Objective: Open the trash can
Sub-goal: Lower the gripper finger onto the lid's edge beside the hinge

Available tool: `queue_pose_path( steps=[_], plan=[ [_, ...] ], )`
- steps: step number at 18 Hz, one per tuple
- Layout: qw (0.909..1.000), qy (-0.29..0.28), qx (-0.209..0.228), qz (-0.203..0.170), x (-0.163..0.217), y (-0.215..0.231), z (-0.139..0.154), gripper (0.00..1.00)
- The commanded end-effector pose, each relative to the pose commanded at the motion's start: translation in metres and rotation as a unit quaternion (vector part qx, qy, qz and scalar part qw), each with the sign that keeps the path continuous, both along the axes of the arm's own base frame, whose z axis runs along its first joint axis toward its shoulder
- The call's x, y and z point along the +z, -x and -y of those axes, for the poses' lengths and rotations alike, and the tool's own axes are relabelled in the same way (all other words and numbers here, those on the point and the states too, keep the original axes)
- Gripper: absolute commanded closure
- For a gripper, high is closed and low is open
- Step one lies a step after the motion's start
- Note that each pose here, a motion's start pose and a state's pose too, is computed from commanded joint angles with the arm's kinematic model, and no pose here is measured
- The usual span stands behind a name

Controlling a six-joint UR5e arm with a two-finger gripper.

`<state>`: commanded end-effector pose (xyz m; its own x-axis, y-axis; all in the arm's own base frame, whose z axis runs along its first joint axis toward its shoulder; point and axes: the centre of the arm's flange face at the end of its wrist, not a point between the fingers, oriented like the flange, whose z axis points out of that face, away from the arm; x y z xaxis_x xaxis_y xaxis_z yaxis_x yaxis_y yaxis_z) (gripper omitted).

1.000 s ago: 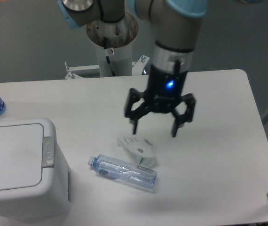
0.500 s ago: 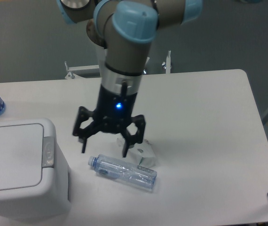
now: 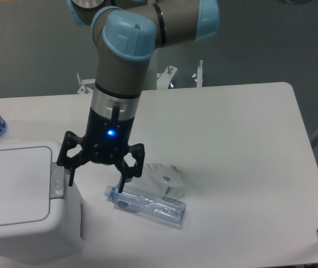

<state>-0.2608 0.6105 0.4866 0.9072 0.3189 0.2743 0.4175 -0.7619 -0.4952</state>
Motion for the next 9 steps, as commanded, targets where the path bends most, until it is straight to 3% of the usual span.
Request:
queue_pose_path(
  steps=[9],
  plan=[
    [1.0000,0.003,-0.001,0.004,-0.0038,-0.0071,-0.0051,0.00]
  ],
)
